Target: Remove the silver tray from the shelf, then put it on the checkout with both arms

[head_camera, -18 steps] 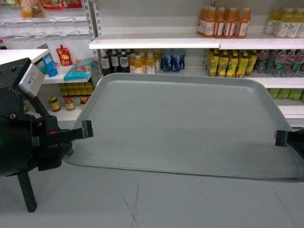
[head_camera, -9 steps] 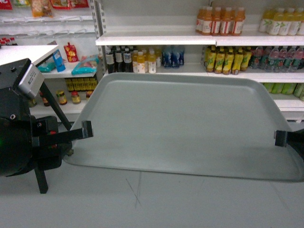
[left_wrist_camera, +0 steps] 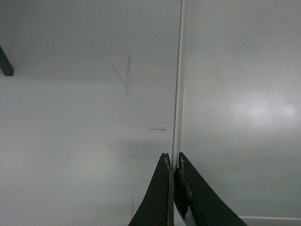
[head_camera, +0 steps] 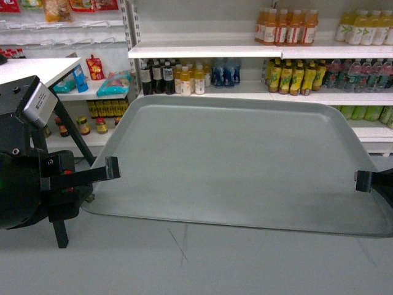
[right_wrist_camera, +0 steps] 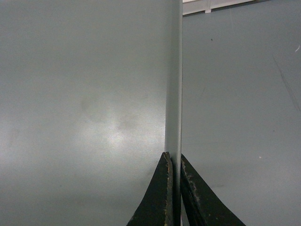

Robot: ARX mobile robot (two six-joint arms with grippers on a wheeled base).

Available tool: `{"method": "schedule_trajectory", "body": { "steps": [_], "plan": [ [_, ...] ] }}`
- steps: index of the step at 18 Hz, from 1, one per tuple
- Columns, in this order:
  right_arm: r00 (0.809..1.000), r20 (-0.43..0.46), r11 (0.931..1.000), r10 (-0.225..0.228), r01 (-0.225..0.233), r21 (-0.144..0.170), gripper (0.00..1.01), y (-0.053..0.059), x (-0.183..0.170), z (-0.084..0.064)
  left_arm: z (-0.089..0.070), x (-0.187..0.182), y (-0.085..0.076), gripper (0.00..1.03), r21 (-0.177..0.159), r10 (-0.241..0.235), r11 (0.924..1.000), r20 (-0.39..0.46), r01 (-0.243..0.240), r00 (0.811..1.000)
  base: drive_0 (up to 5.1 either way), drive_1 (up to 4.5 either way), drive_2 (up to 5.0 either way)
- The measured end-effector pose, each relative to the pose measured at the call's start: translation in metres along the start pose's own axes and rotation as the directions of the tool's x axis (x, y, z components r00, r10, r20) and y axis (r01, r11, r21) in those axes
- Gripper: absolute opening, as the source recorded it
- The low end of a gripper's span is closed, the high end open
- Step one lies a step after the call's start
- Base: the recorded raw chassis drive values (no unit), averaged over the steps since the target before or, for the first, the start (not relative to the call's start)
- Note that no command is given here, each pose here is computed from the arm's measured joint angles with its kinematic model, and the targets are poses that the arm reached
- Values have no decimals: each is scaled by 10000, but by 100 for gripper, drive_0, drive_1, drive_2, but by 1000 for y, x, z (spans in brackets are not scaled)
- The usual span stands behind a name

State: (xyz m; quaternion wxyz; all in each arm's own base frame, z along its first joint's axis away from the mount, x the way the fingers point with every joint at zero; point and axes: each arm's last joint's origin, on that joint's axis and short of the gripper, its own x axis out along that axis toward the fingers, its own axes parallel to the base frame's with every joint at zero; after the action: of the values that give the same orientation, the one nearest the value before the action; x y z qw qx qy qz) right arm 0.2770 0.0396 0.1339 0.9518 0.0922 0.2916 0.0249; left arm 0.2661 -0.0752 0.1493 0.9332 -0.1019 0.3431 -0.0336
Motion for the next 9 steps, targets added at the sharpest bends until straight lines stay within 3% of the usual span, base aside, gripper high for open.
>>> {"method": "schedule_trajectory", "body": {
  "steps": [9],
  "plan": [
    [10000, 31, 10000, 4, -4, 4, 4, 0, 0, 0, 0, 0, 0, 3, 2, -7, 10000, 18, 7, 10000, -492, 233, 253]
  ]
}}
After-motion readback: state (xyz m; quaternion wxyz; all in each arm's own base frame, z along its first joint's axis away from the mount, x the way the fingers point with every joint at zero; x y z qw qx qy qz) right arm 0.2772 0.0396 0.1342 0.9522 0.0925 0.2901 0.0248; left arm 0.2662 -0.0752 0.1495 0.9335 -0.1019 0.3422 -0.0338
